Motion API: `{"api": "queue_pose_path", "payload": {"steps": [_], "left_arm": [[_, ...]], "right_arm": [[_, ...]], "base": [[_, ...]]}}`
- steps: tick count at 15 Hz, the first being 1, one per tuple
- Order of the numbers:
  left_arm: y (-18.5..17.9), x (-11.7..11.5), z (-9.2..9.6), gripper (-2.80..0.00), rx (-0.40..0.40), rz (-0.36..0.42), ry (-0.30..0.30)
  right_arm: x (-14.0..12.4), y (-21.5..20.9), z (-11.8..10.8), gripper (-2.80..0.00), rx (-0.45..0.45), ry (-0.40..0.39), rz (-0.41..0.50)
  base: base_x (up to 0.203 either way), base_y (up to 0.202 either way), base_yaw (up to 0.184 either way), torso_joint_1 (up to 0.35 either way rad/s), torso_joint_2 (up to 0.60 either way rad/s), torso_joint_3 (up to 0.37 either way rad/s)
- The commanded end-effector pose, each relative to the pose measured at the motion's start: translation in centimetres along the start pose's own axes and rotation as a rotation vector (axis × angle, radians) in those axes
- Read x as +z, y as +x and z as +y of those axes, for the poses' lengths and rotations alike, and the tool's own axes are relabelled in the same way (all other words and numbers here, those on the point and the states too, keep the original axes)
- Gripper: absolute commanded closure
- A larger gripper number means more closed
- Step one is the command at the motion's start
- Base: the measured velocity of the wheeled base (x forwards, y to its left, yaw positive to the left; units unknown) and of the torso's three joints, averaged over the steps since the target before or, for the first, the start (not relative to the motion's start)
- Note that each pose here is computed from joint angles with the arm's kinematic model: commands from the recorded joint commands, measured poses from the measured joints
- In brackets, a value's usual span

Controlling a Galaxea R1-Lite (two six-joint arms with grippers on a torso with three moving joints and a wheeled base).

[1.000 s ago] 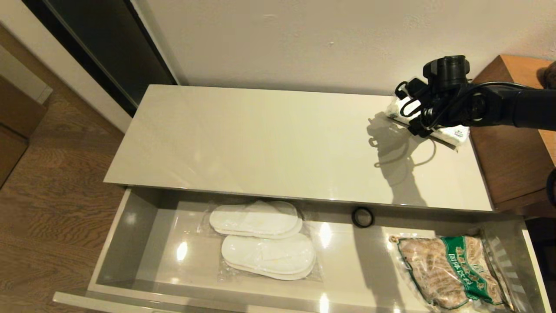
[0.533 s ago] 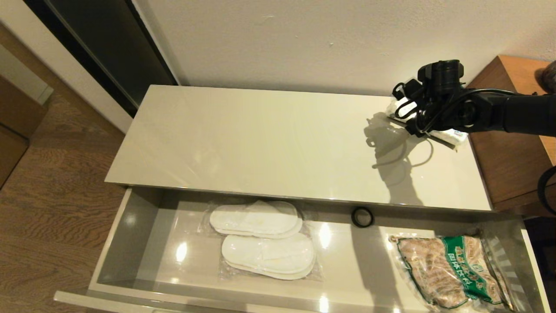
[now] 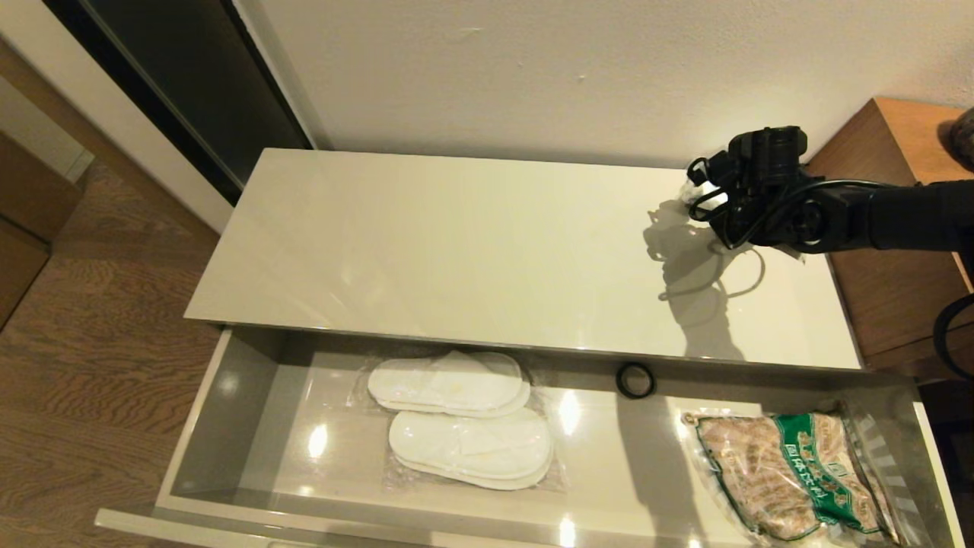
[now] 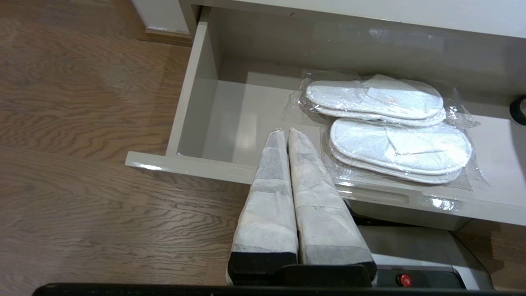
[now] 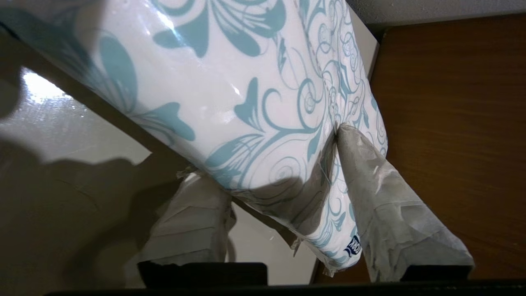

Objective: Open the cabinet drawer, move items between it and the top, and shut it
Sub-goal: Pick up the tissue on the table, then put the tissue in the drawer

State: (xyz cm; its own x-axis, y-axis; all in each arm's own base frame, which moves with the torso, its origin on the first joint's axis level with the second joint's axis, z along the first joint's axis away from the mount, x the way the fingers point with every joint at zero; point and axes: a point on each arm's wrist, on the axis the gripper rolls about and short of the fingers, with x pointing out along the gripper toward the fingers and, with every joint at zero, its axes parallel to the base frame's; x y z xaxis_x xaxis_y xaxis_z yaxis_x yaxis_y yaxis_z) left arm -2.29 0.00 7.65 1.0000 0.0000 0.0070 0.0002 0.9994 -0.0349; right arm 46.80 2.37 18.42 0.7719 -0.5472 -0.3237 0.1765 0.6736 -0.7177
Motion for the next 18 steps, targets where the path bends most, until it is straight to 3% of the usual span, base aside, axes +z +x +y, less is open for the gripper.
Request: {"api": "queue_pose_path", "payload": {"steps": [1, 9, 11, 15, 18], "left_arm": [[0.0, 0.0, 0.0, 0.00, 0.000, -0.001, 0.000], [0.0, 0.0, 0.0, 0.00, 0.000, 0.001, 0.000], [0.0, 0.0, 0.0, 0.00, 0.000, 0.000, 0.000], [0.0, 0.0, 0.0, 0.00, 0.000, -0.001, 0.000], [0.0, 0.0, 0.0, 0.00, 0.000, -0.001, 0.000]], "right_arm": [[-0.2, 0.2, 0.4, 0.00, 0.000, -0.010, 0.010], [1.8, -5.3, -4.5, 0.00, -0.040, 0.122, -0.077], [1.9, -9.0, -7.1, 0.00, -0.025, 0.145, -0.088], [-0.6, -17.7, -10.3, 0.00, 0.112, 0.136, -0.005], [-4.9, -22.4, -10.4, 0.00, 0.242, 0.026, 0.099]], "base": [[0.000, 0.000, 0.000, 0.000, 0.00, 0.000], [0.000, 0.000, 0.000, 0.000, 0.00, 0.000], [0.000, 0.000, 0.000, 0.000, 0.00, 0.000], [0.000, 0.000, 0.000, 0.000, 0.00, 0.000], [0.000, 0.000, 0.000, 0.000, 0.00, 0.000]]}}
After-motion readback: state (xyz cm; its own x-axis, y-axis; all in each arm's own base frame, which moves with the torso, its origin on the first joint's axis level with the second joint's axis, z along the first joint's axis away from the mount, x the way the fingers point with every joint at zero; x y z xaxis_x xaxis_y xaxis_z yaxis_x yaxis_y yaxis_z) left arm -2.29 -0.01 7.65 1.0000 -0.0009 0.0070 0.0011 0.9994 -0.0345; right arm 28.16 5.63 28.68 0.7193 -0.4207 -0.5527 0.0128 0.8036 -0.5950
